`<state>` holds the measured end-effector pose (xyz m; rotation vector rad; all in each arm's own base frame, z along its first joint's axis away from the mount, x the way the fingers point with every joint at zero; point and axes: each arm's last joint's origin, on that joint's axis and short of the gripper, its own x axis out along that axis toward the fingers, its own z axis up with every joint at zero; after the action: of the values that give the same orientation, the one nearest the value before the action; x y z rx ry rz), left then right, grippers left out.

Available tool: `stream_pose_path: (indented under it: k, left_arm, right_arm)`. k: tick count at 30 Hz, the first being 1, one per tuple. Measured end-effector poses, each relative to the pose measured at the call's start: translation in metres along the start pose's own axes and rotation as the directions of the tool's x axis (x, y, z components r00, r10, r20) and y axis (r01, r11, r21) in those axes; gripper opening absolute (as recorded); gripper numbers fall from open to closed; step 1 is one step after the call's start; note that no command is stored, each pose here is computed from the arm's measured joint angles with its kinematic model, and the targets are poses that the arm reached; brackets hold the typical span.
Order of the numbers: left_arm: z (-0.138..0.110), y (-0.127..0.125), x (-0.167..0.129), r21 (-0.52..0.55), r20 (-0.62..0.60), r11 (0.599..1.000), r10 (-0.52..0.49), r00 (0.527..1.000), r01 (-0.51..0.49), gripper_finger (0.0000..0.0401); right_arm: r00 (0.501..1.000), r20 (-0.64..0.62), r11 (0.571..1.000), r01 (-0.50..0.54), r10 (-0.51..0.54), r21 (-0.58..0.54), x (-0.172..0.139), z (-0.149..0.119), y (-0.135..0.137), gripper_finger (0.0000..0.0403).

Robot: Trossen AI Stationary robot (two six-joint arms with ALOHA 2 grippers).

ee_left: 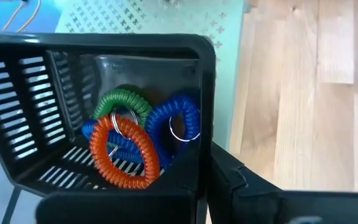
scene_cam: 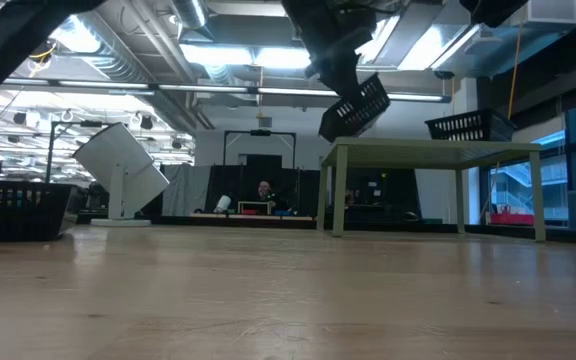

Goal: Pick & Place Office Desk Supplies
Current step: Put the right black basket on the shelf

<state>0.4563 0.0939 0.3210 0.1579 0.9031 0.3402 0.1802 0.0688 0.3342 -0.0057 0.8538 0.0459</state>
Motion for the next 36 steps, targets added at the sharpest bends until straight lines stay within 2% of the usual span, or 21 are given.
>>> stream_pose_path:
  k: [8, 20, 22, 26, 29, 33, 36]
  left_arm:
    - [0.0, 0.001, 0.001, -0.002, -0.001, 0.999, 0.053, 0.999, -0.053, 0.0035]
    - [0.0, 0.0, 0.004, 0.0, -0.005, 0.998, 0.061, 0.998, -0.061, 0.0077]
    - [0.002, 0.0, -0.004, 0.0, 0.007, 0.997, 0.073, 0.997, -0.073, 0.0083]
    - [0.006, 0.0, -0.04, -0.002, 0.049, 0.997, 0.078, 0.996, -0.078, 0.009]
    - [0.0, -0.005, -0.062, -0.014, 0.002, 0.998, 0.06, 0.998, -0.06, 0.0092]
    - [-0.013, -0.012, -0.087, -0.037, -0.101, 0.996, 0.076, 0.992, -0.08, 0.0093]
    - [-0.021, -0.02, -0.096, -0.038, -0.175, 0.993, 0.101, 0.979, -0.109, 0.0093]
  right_arm:
    - [1.0, -0.001, 1.0, 0.0, 0.0, -0.003, 0.0, 0.0, 0.0, 0.012]
    - [1.0, -0.001, 1.0, 0.001, -0.001, -0.01, 0.0, 0.0, 0.0, 0.012]
    - [0.999, 0.007, 0.999, 0.031, -0.031, -0.023, 0.0, 0.0, -0.001, 0.012]
    - [0.981, 0.048, 0.979, 0.189, -0.186, -0.073, 0.0, 0.002, -0.007, 0.012]
    - [0.959, 0.059, 0.956, 0.281, -0.277, -0.088, 0.002, 0.004, -0.015, 0.0129]
    - [0.945, 0.073, 0.944, 0.323, -0.318, -0.063, 0.005, 0.01, -0.026, 0.017]
    - [0.934, 0.082, 0.929, 0.356, -0.349, -0.1, 0.008, 0.014, -0.036, 0.0217]
